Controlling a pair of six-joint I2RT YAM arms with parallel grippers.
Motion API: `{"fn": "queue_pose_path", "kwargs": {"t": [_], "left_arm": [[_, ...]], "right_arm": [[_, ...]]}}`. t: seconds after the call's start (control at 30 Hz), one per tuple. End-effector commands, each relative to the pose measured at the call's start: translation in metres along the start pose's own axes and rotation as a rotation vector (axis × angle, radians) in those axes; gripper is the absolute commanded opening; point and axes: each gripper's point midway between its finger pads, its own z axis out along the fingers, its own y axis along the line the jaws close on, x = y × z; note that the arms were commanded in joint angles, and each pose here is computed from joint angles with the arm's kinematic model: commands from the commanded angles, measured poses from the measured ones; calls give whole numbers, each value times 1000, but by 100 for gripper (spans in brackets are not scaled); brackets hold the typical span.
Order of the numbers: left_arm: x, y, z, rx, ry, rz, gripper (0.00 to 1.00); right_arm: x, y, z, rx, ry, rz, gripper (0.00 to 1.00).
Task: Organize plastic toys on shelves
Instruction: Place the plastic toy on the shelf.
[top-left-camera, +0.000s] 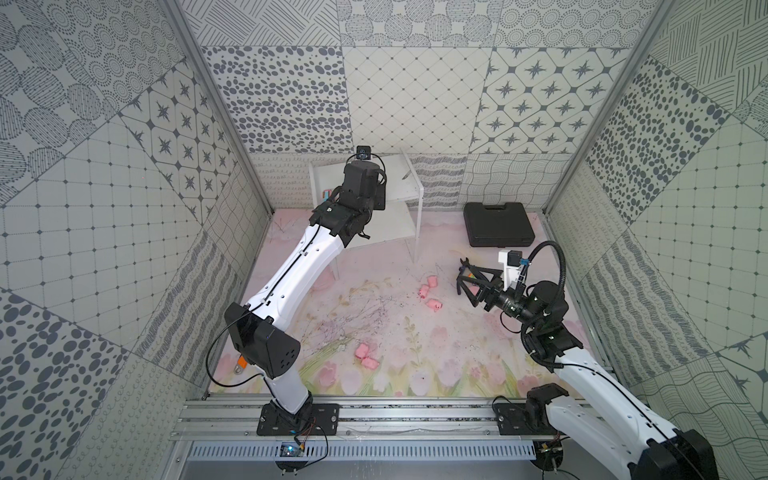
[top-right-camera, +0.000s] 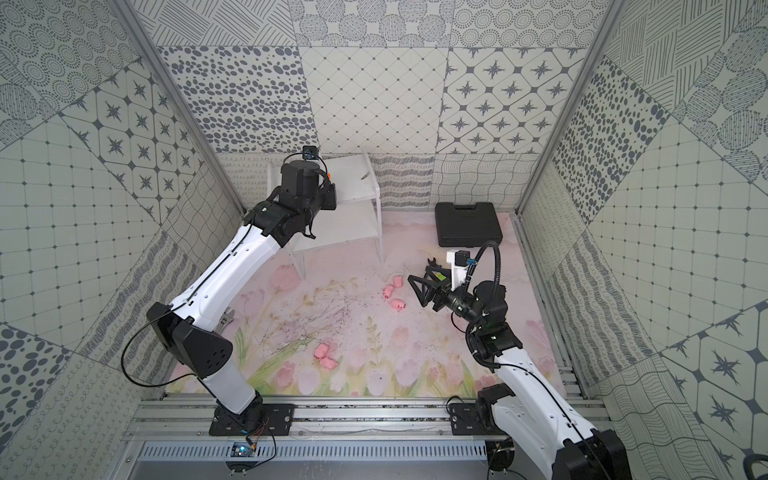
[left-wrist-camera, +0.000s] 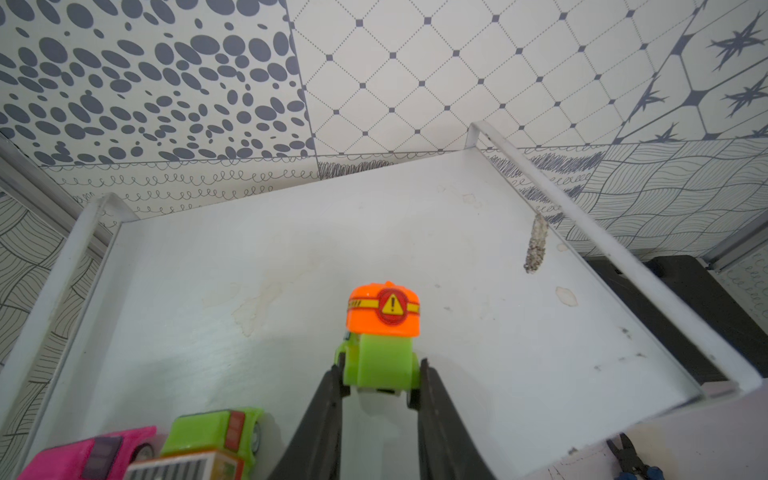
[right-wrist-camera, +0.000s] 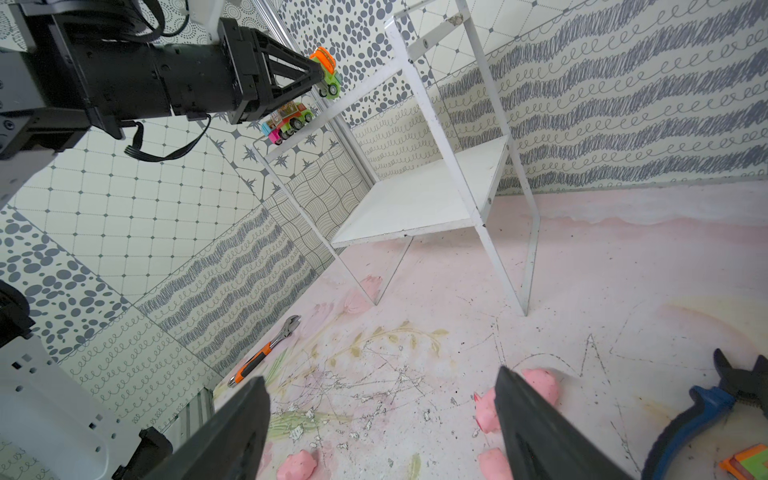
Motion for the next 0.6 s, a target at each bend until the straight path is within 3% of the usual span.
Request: {"fn": "queue_pose_path", "kwargs": {"t": [0.0,0.3,0.57], "left_arm": [[8,2,5,-3,18,16,18],[35,3,-3,35,67,13,24],[36,3,-22,76,80,-10,46]], "right_arm": [[-12,9,-4,-30,-50,-41,89],[-12,4,-2,-22,-50,-45,89],[-12,2,2,-23,-43,-42,89]]}}
